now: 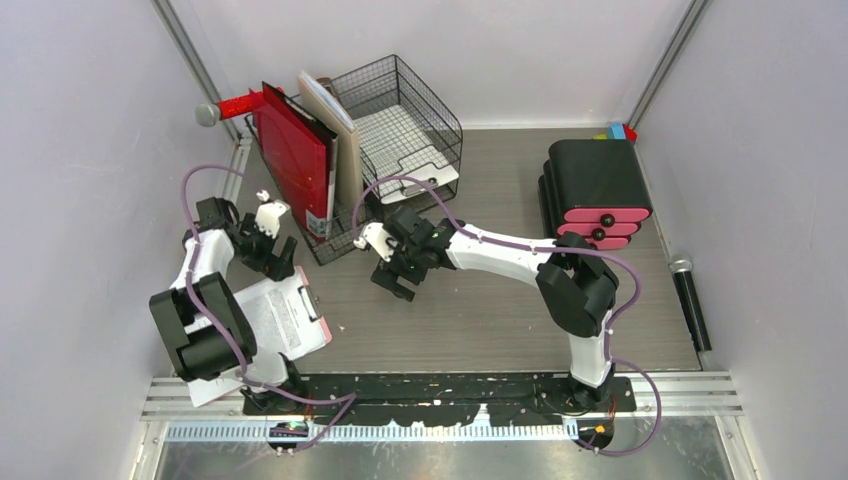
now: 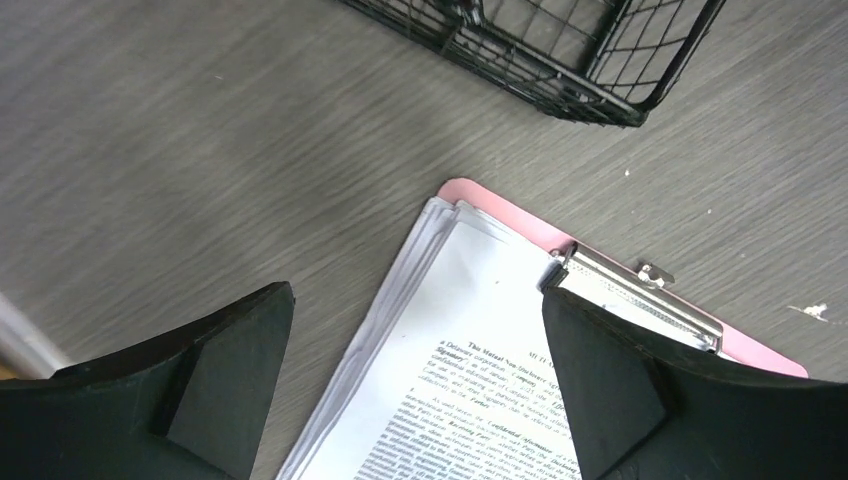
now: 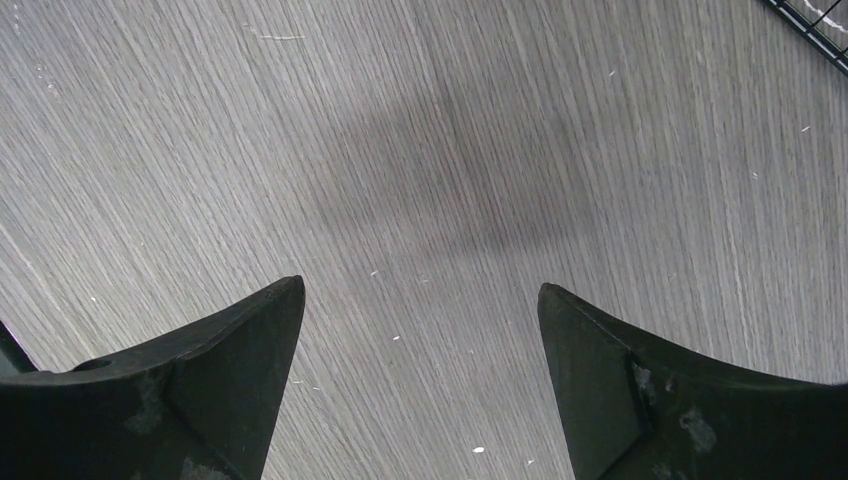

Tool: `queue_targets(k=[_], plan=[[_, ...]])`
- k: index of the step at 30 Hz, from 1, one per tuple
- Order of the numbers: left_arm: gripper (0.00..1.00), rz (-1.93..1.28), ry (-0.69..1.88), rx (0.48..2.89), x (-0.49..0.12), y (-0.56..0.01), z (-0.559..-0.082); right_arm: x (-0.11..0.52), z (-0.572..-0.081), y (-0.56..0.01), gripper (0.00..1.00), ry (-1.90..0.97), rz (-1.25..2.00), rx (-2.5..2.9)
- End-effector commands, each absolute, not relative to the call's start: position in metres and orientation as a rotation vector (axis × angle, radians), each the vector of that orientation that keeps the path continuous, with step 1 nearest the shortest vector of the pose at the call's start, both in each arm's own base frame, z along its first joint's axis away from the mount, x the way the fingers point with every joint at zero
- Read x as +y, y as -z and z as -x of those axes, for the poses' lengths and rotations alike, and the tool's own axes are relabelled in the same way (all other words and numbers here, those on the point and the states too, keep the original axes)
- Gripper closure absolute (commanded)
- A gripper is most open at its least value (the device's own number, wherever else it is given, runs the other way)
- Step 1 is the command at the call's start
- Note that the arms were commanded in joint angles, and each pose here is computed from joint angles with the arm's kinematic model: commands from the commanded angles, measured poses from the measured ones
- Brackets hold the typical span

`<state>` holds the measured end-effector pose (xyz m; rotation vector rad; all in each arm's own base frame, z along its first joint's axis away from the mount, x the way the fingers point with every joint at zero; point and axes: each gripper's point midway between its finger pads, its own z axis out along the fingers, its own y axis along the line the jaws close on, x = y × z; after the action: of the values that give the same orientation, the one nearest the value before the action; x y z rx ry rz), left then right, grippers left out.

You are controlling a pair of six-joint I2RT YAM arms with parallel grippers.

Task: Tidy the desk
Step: Move the folder to the center of the board.

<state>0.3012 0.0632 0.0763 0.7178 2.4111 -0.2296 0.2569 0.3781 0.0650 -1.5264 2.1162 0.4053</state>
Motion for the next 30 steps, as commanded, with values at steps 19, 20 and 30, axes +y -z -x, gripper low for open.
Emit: queue_targets(k=[19,20,30], plan=[[0.0,-1.022,0.286,2.373,0.049,-0.006,-0.253,0.38,-0.261,-0.069,0.07,-0.402,1.54,2.082],[0.0,-1.04,0.274,2.367,0.048,-0.006,-0.251,0.38,-0.261,-0.068,0.07,-0.398,1.543,2.08],[0.0,-1.238,0.145,2.261,0.029,-0.019,-0.249,0.375,-0.267,-0.067,0.07,-0.347,1.552,2.071]])
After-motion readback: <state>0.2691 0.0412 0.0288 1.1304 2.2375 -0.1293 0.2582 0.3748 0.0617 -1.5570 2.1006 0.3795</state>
